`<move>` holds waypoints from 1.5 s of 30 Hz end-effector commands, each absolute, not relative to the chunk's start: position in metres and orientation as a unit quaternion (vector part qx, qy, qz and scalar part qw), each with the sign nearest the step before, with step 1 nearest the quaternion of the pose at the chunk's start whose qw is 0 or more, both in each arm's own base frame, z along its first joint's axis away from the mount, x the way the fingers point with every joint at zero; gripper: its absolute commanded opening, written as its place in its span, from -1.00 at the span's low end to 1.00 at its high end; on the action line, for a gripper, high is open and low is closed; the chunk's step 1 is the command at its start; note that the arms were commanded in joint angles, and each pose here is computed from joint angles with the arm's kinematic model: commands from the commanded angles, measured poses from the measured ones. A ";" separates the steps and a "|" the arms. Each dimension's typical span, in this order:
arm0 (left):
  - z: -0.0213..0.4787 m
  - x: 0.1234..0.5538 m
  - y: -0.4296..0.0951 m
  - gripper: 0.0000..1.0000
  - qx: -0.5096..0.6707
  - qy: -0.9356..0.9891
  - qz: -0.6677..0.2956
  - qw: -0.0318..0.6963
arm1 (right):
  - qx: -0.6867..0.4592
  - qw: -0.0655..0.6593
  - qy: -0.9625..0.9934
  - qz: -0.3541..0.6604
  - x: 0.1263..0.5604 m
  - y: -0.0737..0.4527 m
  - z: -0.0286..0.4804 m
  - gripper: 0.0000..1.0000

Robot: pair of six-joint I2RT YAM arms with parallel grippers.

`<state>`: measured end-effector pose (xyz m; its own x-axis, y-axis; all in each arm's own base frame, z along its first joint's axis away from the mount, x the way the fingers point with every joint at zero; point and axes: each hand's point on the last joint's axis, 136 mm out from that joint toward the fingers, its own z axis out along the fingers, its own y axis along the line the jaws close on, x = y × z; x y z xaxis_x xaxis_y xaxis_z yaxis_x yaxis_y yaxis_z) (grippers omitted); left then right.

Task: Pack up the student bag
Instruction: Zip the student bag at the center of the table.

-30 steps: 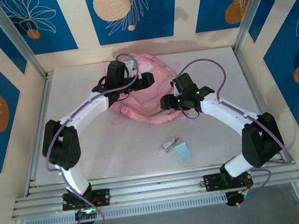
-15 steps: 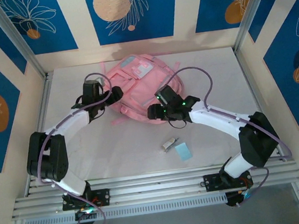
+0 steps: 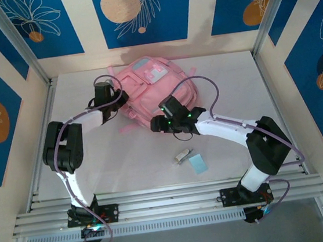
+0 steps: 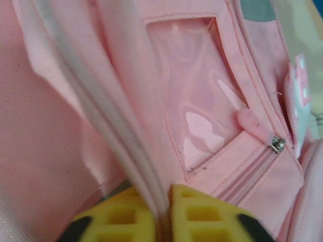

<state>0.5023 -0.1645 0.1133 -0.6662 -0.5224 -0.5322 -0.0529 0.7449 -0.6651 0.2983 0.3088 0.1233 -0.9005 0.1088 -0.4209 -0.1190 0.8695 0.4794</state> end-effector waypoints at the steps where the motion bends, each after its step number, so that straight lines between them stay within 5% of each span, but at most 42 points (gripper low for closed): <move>1: 0.115 0.490 -0.169 -0.99 -0.174 0.844 -0.349 0.368 | -0.008 0.219 0.928 0.300 0.300 0.344 0.137 0.20; 16: 0.131 0.406 -0.180 -1.00 -0.280 0.777 -0.440 0.352 | 0.059 0.196 0.892 0.403 0.328 0.422 0.128 -0.35; 24: 0.128 0.389 -0.175 -1.00 -0.289 0.771 -0.444 0.354 | 0.108 0.231 0.924 0.286 0.354 0.379 0.076 -0.29; 32: 0.118 0.379 -0.177 -1.00 -0.289 0.778 -0.448 0.334 | 0.078 0.301 0.928 0.207 0.402 0.327 0.086 -0.28; 36: 0.121 0.380 -0.182 -0.83 -0.283 0.777 -0.455 0.330 | 0.048 0.312 0.929 0.192 0.419 0.321 0.099 -0.27; 45: 0.117 0.386 -0.181 -0.92 -0.298 0.777 -0.442 0.336 | 0.079 0.220 0.925 0.300 0.366 0.348 0.131 -0.14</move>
